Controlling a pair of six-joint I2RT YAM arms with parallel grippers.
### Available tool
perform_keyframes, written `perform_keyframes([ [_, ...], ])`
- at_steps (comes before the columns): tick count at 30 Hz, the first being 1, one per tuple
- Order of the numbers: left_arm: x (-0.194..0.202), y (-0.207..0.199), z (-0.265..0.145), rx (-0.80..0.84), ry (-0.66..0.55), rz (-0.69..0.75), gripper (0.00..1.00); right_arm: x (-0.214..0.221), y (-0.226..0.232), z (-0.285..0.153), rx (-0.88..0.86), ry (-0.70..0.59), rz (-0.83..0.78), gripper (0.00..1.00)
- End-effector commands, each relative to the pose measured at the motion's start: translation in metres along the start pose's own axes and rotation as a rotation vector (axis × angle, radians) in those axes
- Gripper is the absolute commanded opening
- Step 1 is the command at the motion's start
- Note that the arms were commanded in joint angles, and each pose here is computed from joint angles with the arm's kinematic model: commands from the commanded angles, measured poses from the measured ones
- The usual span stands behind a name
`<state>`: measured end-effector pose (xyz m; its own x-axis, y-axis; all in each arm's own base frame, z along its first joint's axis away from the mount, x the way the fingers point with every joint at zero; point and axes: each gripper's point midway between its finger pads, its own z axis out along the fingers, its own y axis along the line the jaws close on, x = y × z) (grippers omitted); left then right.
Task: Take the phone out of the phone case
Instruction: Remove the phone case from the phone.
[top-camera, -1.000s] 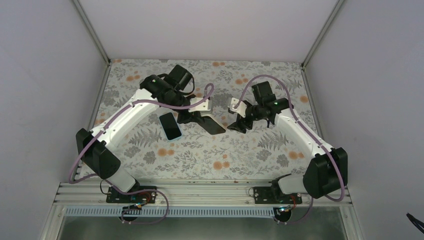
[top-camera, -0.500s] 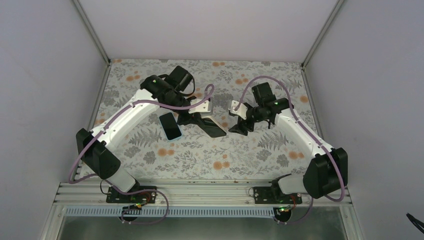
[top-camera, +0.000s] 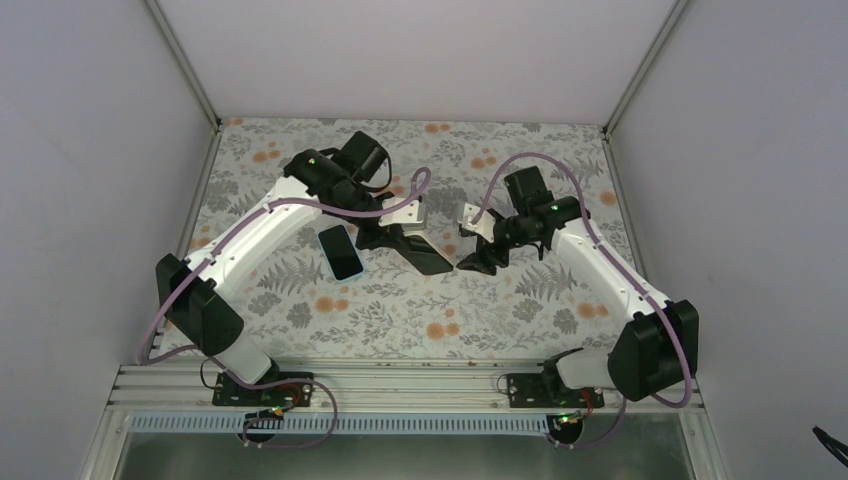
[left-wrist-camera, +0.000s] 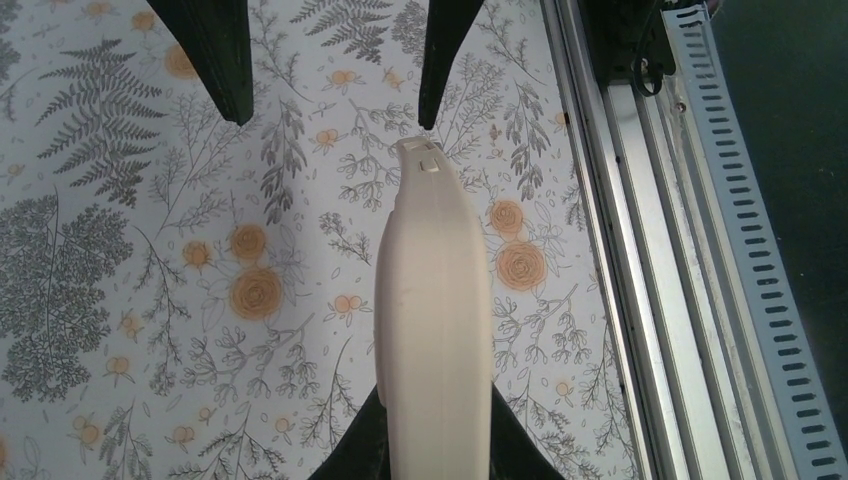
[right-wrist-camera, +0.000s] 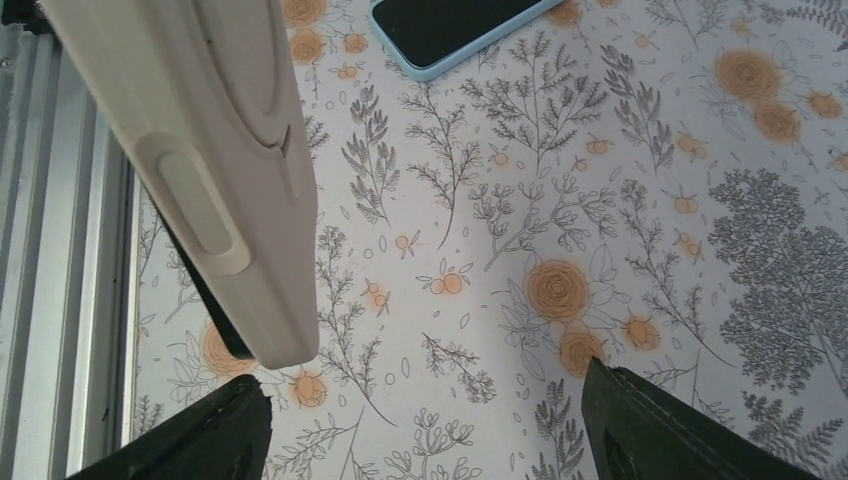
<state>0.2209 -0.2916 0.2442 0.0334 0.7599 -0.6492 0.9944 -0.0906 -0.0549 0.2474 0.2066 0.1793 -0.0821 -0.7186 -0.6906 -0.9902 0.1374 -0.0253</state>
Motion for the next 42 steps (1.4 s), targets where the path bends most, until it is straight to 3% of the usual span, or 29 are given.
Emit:
perform_keyframes([
  [1,-0.021,0.000,-0.012,-0.012,-0.075,0.044,0.02,-0.009,0.009,-0.001,-0.045,-0.026,-0.020,0.80],
  [26,-0.023,-0.004,-0.012,0.013,-0.090,0.045,0.02,-0.010,-0.011,0.010,0.020,-0.037,-0.014,0.80],
  [42,-0.047,-0.027,-0.026,0.147,-0.186,0.078,0.02,-0.053,-0.071,-0.006,0.314,-0.146,-0.029,0.81],
])
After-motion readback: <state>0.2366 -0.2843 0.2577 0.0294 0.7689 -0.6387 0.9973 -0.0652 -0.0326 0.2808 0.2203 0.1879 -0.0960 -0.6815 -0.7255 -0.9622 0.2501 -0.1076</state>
